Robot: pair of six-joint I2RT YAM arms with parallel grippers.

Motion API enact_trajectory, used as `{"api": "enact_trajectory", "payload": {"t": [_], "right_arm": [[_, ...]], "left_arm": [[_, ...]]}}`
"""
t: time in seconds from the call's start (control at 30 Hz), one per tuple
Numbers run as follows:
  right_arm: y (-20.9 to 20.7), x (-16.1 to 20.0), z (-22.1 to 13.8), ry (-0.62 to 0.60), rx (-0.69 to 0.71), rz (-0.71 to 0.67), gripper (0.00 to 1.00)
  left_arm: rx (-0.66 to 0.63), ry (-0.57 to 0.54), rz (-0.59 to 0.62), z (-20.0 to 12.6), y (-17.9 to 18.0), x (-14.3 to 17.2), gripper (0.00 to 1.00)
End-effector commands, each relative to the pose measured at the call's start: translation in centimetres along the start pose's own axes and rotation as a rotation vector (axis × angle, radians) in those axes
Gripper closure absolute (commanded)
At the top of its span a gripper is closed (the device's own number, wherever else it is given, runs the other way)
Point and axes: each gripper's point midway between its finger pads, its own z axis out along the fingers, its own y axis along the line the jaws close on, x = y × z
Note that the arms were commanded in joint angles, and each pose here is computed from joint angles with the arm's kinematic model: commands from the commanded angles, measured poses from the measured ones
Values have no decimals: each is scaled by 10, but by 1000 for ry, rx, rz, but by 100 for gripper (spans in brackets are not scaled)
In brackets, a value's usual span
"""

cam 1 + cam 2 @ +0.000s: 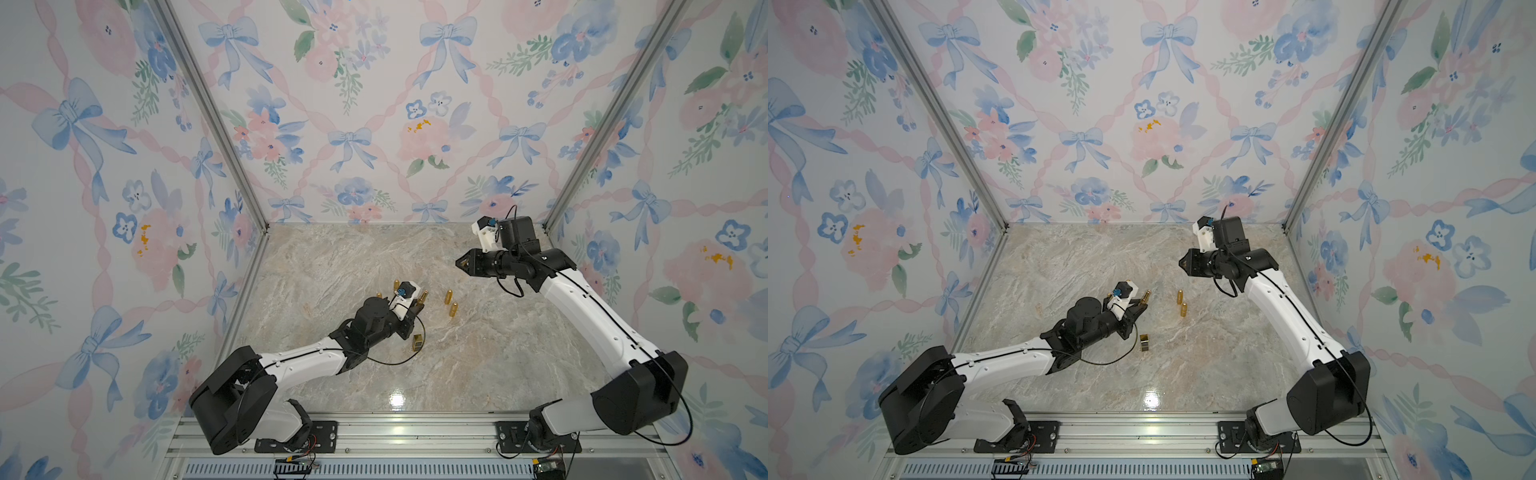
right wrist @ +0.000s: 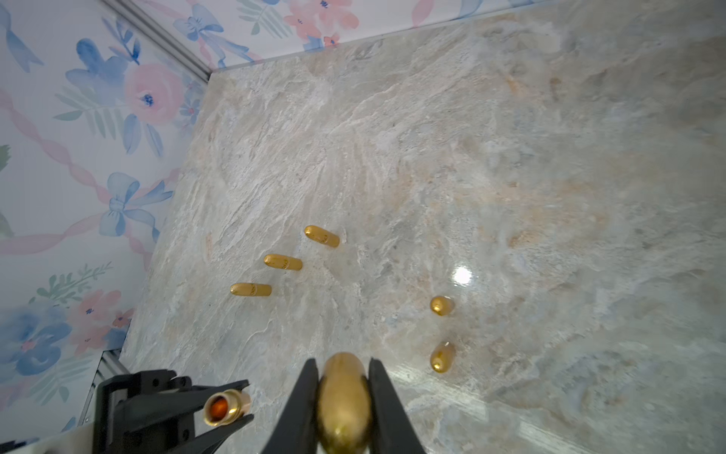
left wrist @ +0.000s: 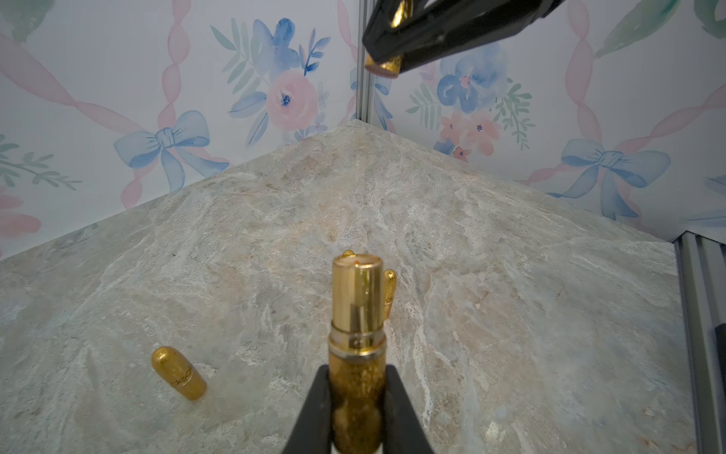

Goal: Open the lipstick cap
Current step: Place the cover at the center of the board.

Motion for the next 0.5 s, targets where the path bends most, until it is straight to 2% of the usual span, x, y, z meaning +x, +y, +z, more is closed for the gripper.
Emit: {"api": "enact_trajectory", "payload": {"t": [0.0,0.23,0.47], "right_arm": [[-43,-5,31,-12,117,53,79],[-113,5,93,48,332,73,79],[-144,22,140,131,402,89,79]], "left_arm": [[-15,-36,-7,12,4,-22,100],[-56,-72,-14,26,12,-36,100],[-97,-111,-38,31,24,-41,100]]}}
